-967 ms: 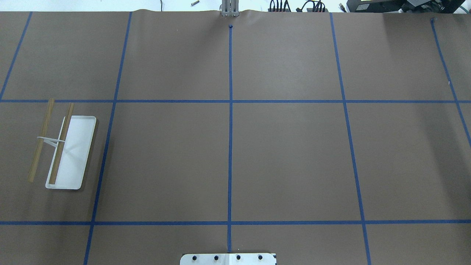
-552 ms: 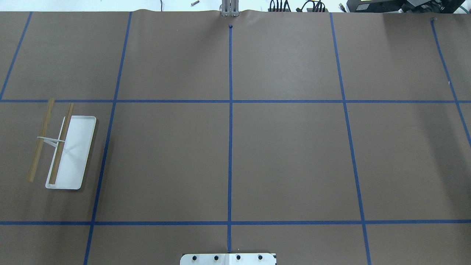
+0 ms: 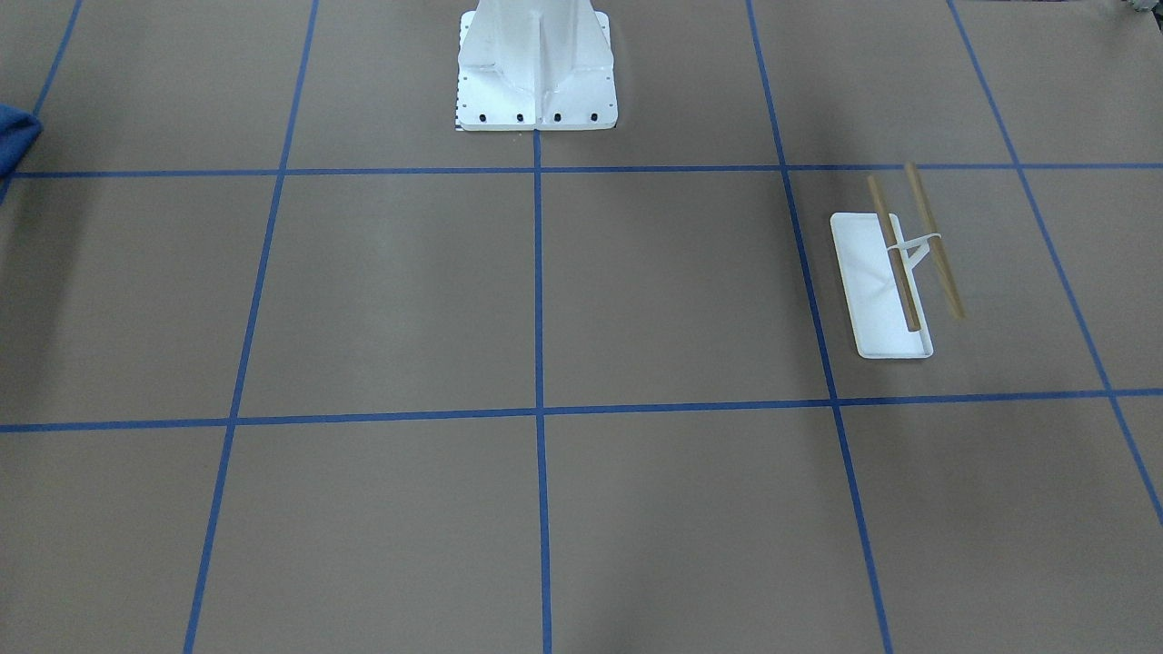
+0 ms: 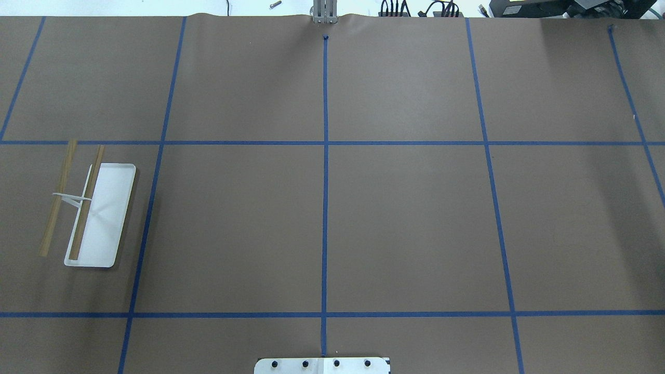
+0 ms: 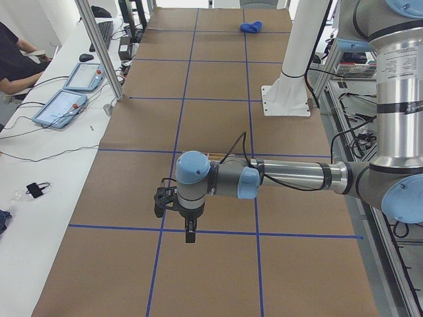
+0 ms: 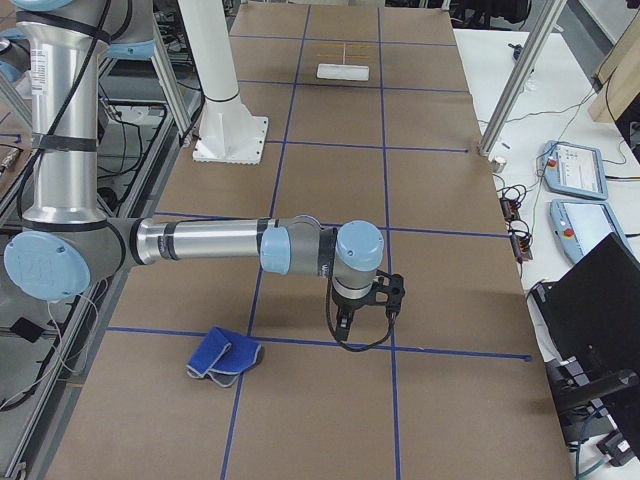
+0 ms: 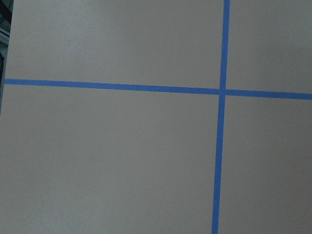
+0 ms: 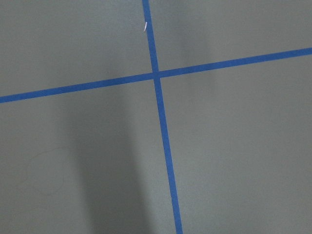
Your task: Hang towel on rack
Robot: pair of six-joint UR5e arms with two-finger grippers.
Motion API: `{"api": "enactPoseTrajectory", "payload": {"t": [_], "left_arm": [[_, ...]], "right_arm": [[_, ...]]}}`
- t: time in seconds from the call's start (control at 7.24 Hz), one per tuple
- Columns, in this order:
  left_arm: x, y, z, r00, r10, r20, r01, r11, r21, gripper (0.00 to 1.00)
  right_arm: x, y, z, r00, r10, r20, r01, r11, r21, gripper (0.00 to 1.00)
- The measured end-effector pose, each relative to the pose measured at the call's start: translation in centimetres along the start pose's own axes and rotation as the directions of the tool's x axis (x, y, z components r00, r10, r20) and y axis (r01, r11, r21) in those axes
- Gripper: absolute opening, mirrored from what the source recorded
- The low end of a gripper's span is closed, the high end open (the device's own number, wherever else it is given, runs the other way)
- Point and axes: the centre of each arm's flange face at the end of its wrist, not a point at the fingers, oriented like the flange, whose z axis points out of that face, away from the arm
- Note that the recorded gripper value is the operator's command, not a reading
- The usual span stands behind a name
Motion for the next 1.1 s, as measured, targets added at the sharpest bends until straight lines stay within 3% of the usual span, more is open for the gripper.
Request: {"api": "enactPoseTrajectory", "payload": {"t": [0.55, 1.1], "left_arm": [[0.5, -0.4, -0.5, 1.0, 0.006, -0.005, -0.006, 1.0, 0.011, 0.98], [0.0, 0.0, 0.0, 1.0, -0.001, -0.003, 0.001, 1.0, 0.0, 1.0]], "right_arm": [[-0.3, 0.6, 0.0, 1.0, -0.004, 0.005, 0.004, 1.0, 0.001, 1.0], [0.7, 6.6, 0.6, 0.999, -0.009, 0.04, 0.01, 1.0, -0.02, 1.0]]}}
